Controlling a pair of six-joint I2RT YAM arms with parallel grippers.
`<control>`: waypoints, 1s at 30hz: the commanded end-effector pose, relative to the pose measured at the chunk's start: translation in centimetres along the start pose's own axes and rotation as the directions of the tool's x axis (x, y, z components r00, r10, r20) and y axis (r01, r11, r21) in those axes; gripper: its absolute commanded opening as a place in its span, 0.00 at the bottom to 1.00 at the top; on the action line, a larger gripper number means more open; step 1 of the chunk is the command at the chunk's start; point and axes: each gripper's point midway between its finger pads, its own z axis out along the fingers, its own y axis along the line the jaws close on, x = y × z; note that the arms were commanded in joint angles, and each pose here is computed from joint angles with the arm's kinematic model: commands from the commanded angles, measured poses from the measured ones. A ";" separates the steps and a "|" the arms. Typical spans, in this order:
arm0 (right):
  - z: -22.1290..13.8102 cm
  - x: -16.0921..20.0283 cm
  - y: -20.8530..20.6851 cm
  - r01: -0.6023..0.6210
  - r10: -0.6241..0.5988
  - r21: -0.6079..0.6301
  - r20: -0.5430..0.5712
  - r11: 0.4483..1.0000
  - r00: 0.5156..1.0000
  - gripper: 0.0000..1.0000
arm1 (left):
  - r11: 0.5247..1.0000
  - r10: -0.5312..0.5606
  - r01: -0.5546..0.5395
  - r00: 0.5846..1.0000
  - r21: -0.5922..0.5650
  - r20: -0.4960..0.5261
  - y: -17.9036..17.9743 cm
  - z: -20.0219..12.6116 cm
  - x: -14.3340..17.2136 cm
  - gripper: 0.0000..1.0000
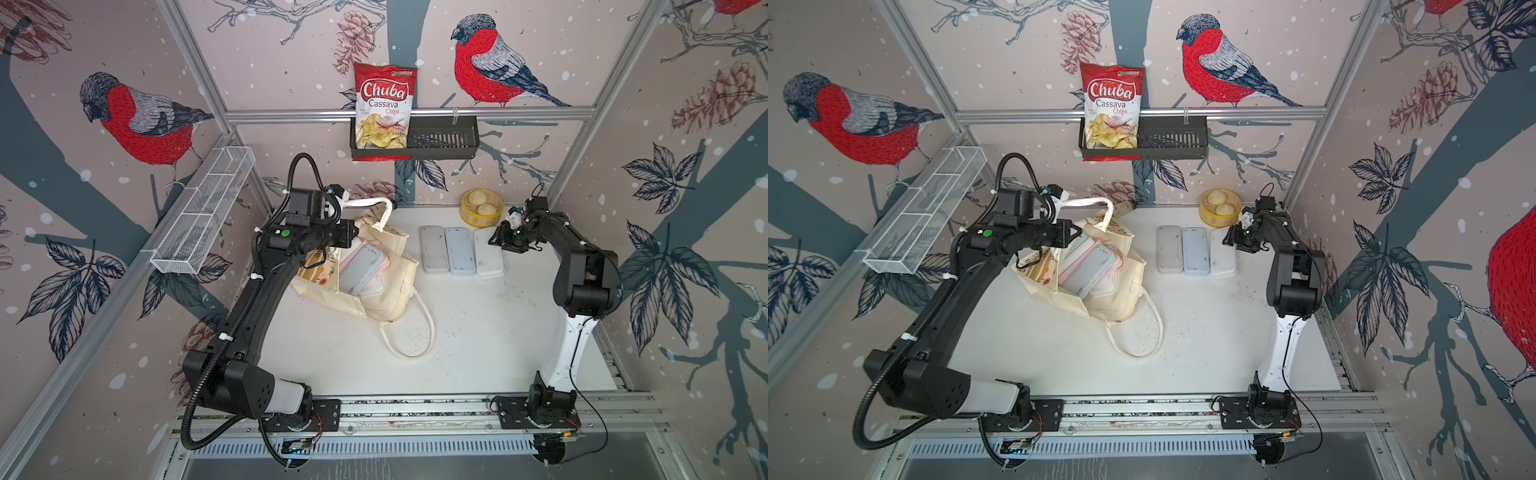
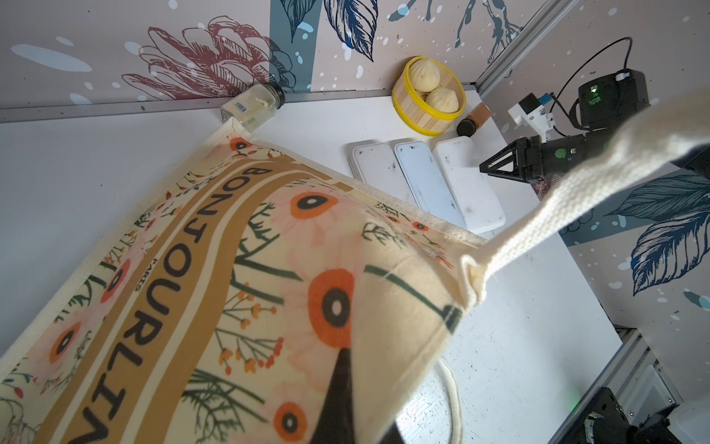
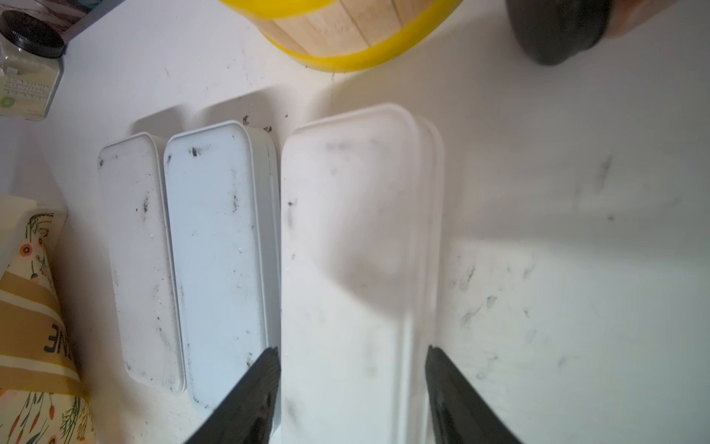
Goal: Take out the pencil case from the canvas bag
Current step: Place the pencil case at the center of the board.
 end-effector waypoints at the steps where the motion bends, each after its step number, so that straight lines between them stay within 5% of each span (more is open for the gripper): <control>1: -1.6 -1.3 -0.6 -0.048 0.040 0.111 0.073 0.993 0.997 0.64 | 1.000 -0.001 0.000 1.000 0.010 0.025 -0.4 -0.6 -0.6 0.00; 6: -3.3 -1.6 1.9 -0.029 0.007 0.161 0.135 0.986 0.991 0.64 | 1.000 -0.001 0.001 1.000 0.005 0.025 -0.3 -0.7 -0.5 0.00; 17: -8.0 0.7 16.0 0.114 -0.115 0.021 0.310 0.993 0.944 0.64 | 1.000 0.008 -0.008 0.999 0.001 0.033 -0.4 -1.1 -0.7 0.00; 26: -15.0 5.7 25.4 0.215 -0.117 -0.133 0.518 0.968 0.847 0.63 | 1.000 0.008 -0.009 0.998 0.014 0.054 -0.9 -1.6 -1.3 0.00; 30: -18.9 8.3 28.5 0.282 -0.114 -0.167 0.640 0.945 0.760 0.64 | 1.000 0.001 -0.002 0.998 0.017 0.070 -1.0 -1.8 -1.6 0.00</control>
